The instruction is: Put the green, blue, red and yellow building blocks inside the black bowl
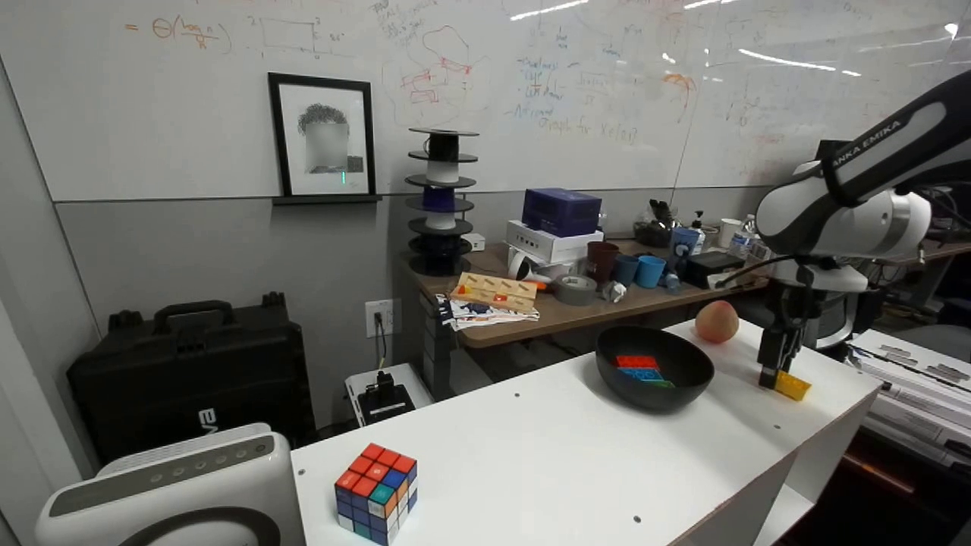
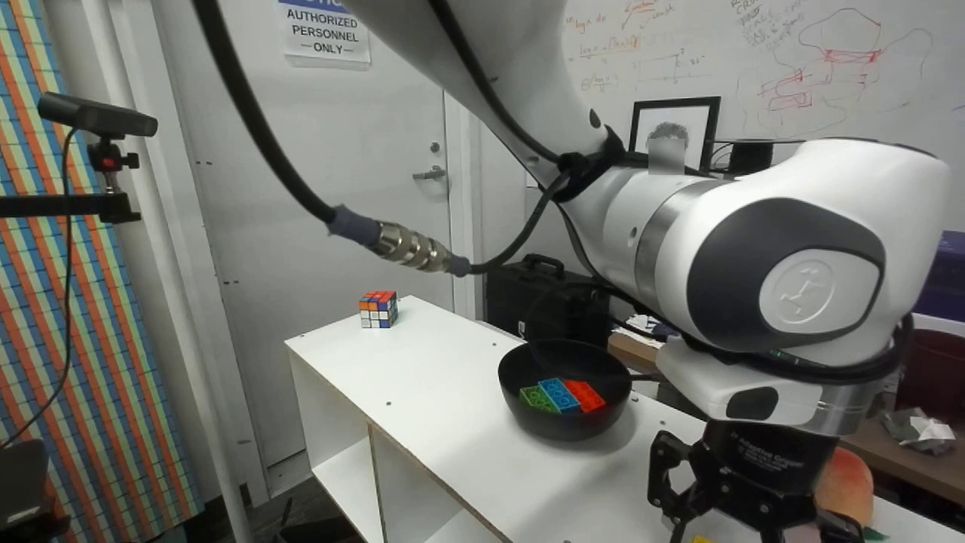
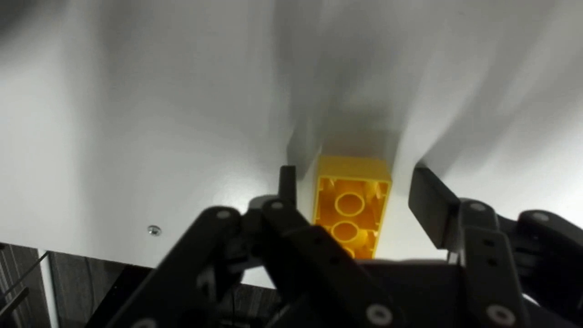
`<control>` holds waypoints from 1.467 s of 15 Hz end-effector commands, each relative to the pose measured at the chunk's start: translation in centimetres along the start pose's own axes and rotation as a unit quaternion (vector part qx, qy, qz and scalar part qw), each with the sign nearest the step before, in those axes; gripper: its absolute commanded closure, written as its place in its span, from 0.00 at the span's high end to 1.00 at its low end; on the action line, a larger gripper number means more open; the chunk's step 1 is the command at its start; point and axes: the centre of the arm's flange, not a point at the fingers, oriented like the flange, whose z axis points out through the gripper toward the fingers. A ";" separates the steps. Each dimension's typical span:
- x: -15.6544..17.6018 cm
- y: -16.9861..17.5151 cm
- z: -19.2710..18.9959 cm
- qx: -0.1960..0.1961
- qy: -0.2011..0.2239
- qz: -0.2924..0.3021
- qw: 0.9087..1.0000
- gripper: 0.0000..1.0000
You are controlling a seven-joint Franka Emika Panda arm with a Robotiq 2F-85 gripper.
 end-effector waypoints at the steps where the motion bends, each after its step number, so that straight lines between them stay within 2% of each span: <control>1: -0.8 -0.2 -0.1 0.004 0.019 -0.003 1.000 0.35; 4: -0.5 -0.1 -0.2 0.016 0.024 -0.011 1.000 0.12; 8: -0.2 0.0 -1.2 0.022 0.020 -0.012 0.999 0.11; 14: -1.5 3.0 -6.6 0.059 -0.042 -0.033 0.997 0.11; 18: -4.2 6.8 -10.0 0.063 -0.075 -0.075 0.992 0.11; 22: -7.0 11.4 -10.2 0.057 -0.084 -0.134 0.986 0.11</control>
